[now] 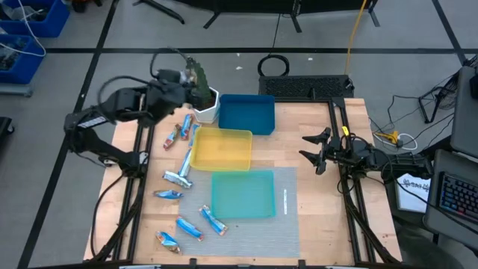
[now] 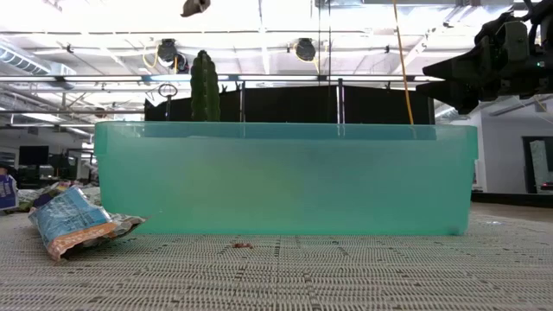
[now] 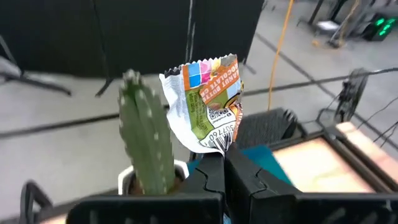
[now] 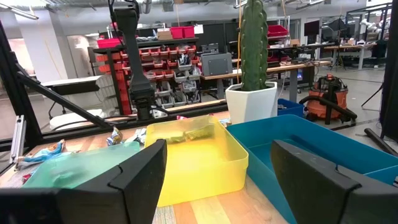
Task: Pick and place Granola Bars by type
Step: Put the yellow granola bar into the yellow bin
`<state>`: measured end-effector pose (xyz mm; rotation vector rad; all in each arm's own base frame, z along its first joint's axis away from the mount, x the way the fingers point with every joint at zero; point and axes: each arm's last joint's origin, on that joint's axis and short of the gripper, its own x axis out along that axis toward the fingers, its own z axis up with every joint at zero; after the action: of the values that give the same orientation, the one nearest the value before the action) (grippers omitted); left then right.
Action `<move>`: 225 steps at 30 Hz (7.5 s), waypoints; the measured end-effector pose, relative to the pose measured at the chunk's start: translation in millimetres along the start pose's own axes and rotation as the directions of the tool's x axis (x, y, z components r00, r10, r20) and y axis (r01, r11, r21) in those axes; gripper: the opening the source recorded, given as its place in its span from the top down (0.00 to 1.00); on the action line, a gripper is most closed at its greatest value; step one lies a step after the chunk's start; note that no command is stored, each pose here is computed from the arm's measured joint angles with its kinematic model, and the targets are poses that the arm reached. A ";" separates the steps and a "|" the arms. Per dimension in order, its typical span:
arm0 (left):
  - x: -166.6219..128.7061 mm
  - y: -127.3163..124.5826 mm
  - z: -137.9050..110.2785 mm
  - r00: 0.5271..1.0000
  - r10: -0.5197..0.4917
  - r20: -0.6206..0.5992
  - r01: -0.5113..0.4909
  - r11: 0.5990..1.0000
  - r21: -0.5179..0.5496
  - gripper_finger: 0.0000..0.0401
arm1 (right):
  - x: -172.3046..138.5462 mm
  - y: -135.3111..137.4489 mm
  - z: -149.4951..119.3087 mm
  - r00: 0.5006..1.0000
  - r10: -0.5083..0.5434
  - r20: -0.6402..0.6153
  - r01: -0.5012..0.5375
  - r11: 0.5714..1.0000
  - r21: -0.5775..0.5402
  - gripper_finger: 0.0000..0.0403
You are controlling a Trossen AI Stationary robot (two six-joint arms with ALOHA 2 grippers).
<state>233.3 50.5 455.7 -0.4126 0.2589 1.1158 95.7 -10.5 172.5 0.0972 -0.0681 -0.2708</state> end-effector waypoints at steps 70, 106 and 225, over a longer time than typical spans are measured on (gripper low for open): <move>143.7 9.4 -256.5 0.654 0.214 -0.726 -0.211 0.973 0.097 1.00 | 0.0 0.2 2.7 1.000 0.002 0.028 -0.002 1.000 0.007 0.31; 161.1 3.6 -261.8 0.610 0.090 -0.787 -0.093 0.995 0.042 0.22 | 0.0 0.2 2.7 1.000 0.002 0.028 -0.002 1.000 0.007 0.31; -131.0 -70.8 -306.4 0.646 -0.192 -0.739 0.620 -0.433 0.654 0.30 | 0.4 0.3 2.4 1.000 0.002 0.023 -0.002 1.000 0.006 0.31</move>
<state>243.5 -219.1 247.5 0.8535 1.0801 -0.3809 96.0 -10.5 174.9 0.0996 -0.0915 -0.2700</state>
